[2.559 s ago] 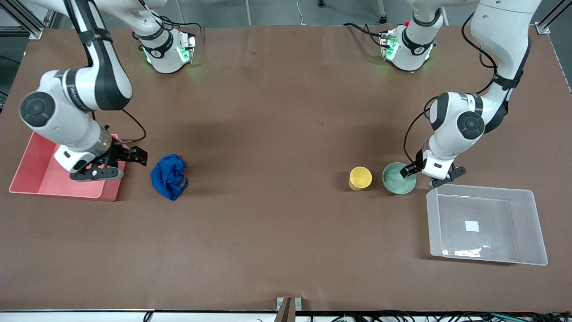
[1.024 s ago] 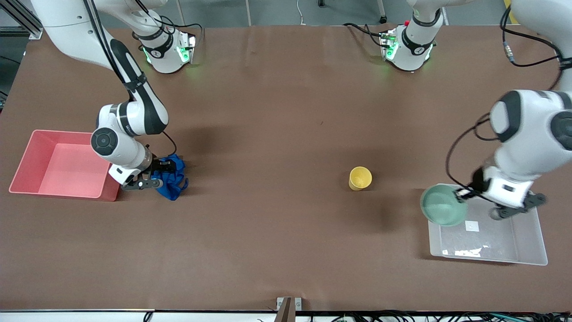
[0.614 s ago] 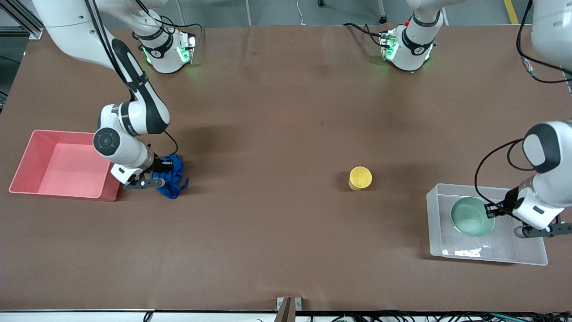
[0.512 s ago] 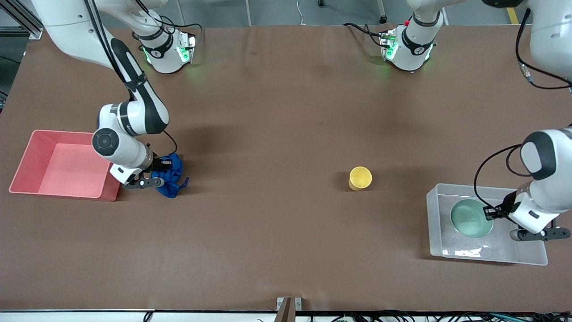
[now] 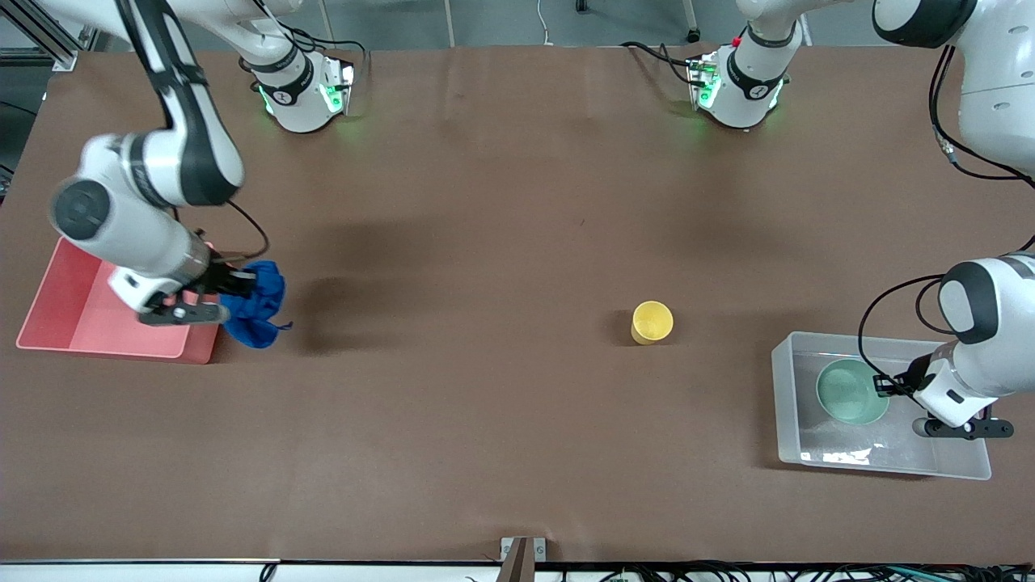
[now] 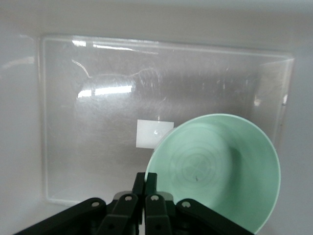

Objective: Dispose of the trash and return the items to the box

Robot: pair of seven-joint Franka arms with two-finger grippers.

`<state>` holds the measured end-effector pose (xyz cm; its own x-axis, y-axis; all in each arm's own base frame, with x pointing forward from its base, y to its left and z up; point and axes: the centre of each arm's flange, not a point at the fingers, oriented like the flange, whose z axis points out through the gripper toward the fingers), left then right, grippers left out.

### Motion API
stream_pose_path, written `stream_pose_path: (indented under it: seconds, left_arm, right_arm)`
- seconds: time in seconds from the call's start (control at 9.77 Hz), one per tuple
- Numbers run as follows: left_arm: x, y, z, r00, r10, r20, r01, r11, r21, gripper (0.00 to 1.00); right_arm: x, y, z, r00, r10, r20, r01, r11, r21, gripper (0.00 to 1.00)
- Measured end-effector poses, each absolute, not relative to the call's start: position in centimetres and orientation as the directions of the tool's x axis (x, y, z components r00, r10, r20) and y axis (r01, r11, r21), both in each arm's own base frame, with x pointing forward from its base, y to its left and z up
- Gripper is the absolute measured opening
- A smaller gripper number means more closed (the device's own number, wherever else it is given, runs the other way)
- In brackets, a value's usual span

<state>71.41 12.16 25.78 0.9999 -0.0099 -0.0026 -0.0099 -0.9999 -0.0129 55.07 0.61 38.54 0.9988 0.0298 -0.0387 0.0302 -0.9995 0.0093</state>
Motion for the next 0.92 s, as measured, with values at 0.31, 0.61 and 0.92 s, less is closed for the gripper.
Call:
stream_pose_path:
  seconds: [0.31,0.61,0.92]
  left_arm:
    - [71.8,11.5,23.8,1.000,-0.018,0.017,-0.018,-1.000,-0.003,0.11]
    - [73.1,10.1,26.3,0.997,-0.036,0.067,-0.035,-0.999,-0.010,0.45]
    - [73.1,7.4,33.9,0.996,-0.009,0.088,-0.009,-1.000,0.002,0.88]
  right_arm:
    - [53.2,-9.0,38.7,0.998,-0.008,-0.061,-0.008,-1.000,0.001,0.09]
    - [50.7,-18.0,35.8,0.996,-0.045,-0.083,-0.046,-0.999,-0.010,0.09]
    - [49.6,-21.8,29.6,0.994,-0.077,-0.083,-0.076,-0.997,0.010,0.09]
